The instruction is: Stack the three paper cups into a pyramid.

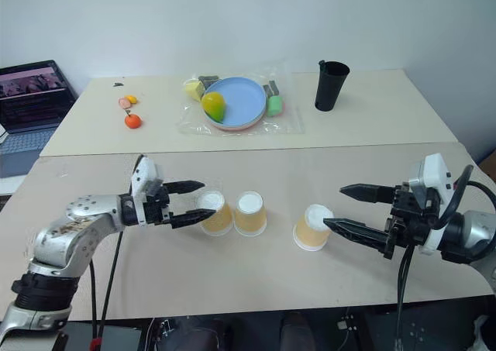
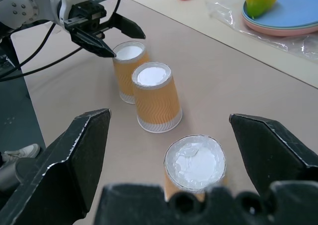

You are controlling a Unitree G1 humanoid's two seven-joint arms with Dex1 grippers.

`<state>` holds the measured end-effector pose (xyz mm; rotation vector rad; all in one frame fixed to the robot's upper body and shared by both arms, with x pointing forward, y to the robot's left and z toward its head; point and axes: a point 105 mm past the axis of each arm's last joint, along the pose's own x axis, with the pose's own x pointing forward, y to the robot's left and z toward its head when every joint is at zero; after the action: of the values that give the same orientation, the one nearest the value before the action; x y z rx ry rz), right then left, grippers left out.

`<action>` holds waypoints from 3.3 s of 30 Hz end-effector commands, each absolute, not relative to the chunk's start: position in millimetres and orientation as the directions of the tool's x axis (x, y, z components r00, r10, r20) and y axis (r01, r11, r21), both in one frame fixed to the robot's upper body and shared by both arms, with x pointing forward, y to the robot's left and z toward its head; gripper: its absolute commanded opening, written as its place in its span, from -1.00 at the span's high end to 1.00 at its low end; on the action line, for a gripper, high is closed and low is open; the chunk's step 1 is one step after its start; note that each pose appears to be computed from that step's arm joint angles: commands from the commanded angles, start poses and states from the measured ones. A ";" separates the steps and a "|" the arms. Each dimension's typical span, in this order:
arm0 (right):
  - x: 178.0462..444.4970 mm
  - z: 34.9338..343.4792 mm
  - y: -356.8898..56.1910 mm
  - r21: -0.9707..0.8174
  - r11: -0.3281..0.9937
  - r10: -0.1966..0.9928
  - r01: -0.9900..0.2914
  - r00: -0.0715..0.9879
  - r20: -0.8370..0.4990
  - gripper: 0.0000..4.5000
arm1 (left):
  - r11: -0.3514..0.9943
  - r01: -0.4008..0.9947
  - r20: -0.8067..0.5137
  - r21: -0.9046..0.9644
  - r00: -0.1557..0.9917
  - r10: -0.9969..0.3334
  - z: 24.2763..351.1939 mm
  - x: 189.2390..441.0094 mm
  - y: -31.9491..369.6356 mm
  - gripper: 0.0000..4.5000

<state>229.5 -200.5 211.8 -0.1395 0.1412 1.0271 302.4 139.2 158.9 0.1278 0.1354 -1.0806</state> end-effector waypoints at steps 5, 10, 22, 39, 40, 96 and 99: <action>237.3 199.0 -226.0 -0.109 0.588 0.768 -0.802 0.595 -0.235 -1.00 | 0.546 0.822 0.057 0.162 0.545 -0.837 231.4 305.9 153.4 -0.97; 235.3 174.4 -244.7 -0.114 0.639 0.710 -0.761 0.640 -0.295 -1.00 | 0.345 0.936 -0.022 0.077 0.347 -0.938 240.9 266.2 151.5 -0.97; 240.5 149.4 -218.2 -0.139 0.650 0.709 -0.747 0.662 -0.243 -1.00 | 0.233 0.970 -0.123 0.069 0.240 -0.963 218.4 243.2 144.0 -0.97; 243.7 143.0 -193.5 -0.077 0.618 0.756 -0.782 0.618 -0.214 -1.00 | 0.251 0.966 -0.119 0.056 0.257 -0.959 215.6 248.1 140.7 -0.97; 246.0 143.3 -192.0 -0.078 0.613 0.761 -0.786 0.614 -0.209 -1.00 | 0.255 0.965 -0.118 0.056 0.260 -0.958 215.5 247.6 140.5 -0.97; 297.7 273.3 -59.3 -0.212 -0.065 0.991 -0.975 -0.037 -0.130 -0.21 | 0.463 0.885 -0.112 0.040 0.465 -0.878 186.2 239.2 161.4 -1.00; 297.2 274.3 -52.8 -0.207 -0.085 0.991 -0.975 -0.060 -0.123 -0.21 | 0.463 0.886 -0.109 0.036 0.464 -0.879 184.8 239.1 159.9 -1.00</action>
<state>301.2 -55.2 262.4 -0.2308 -0.0197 1.6160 241.3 164.3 177.5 0.0625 0.1195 -1.0698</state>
